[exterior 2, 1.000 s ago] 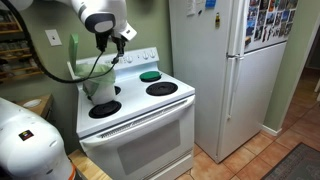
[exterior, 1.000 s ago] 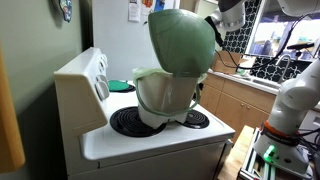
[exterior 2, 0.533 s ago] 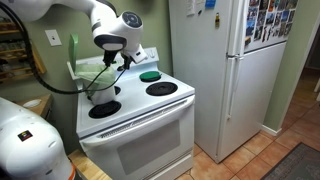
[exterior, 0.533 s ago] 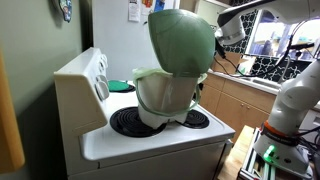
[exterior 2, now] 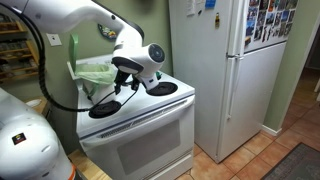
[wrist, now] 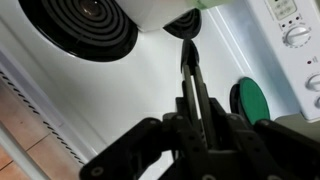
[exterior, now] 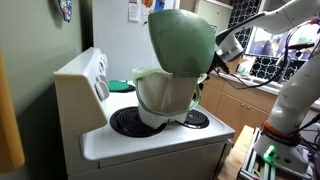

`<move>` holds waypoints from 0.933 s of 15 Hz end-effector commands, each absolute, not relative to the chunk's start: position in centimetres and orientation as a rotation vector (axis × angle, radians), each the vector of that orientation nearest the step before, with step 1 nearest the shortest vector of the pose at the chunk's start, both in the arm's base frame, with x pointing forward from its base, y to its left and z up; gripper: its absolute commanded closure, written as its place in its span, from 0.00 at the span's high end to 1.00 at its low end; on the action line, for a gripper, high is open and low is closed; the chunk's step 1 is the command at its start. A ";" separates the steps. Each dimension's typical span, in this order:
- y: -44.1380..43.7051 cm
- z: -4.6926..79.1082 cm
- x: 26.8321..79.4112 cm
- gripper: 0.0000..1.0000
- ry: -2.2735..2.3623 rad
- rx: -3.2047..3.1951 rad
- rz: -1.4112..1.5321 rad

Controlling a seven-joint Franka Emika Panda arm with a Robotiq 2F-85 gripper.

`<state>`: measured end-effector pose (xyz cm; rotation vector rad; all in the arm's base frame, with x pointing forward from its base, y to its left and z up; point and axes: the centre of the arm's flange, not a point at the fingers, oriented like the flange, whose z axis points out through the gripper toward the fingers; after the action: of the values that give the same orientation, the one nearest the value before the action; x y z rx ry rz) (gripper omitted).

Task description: Put the tissue paper inside the trash can

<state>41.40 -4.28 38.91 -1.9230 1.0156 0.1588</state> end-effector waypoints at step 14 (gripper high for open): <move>-8.5 36.3 44.5 0.07 0.856 -1.962 0.332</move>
<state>42.94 -6.44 37.22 -1.9404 0.9340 0.2594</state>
